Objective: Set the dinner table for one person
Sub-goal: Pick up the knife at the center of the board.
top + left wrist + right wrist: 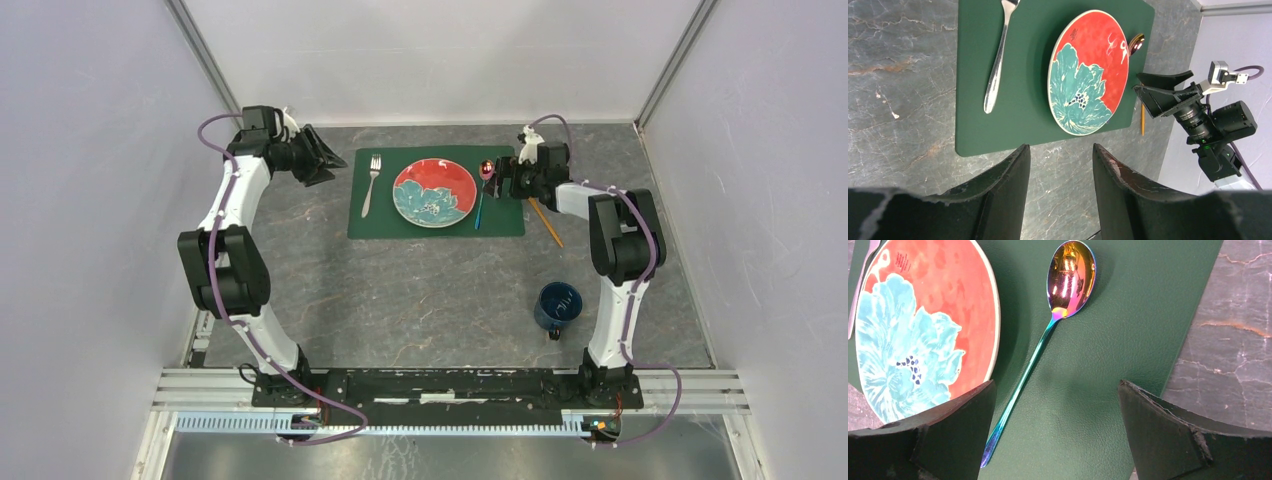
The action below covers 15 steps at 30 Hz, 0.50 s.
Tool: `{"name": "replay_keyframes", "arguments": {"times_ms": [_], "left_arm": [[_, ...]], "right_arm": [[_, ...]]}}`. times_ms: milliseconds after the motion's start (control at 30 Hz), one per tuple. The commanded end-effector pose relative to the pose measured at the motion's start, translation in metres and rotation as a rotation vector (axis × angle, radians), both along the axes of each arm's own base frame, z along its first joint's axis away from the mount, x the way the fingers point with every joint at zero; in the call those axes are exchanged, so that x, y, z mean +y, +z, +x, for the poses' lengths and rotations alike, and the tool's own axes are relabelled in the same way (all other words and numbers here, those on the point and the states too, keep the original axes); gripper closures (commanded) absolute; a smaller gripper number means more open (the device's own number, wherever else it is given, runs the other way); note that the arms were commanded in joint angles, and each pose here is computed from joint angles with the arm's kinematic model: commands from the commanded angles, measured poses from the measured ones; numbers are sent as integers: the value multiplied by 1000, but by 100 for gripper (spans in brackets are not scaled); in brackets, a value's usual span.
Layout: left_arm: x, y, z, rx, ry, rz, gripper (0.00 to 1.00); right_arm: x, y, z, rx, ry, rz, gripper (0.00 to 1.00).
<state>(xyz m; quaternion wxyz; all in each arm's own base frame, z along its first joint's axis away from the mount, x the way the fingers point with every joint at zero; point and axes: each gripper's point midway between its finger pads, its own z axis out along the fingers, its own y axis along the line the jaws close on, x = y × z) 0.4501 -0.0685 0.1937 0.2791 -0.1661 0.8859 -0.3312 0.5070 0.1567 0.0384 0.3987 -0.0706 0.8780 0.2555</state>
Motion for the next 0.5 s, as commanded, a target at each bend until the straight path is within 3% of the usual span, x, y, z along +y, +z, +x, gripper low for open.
{"name": "replay_keyframes", "arguments": {"times_ms": [0, 267, 467], "left_arm": [[3, 13, -2, -64, -23, 15, 44], [4, 15, 1, -70, -15, 12, 44], [3, 20, 8, -86, -11, 1, 44]], "right_arm": [[0, -35, -43, 161, -2, -22, 2], [-6, -35, -71, 180, -5, -35, 2], [-5, -15, -55, 141, -12, -34, 2]]}}
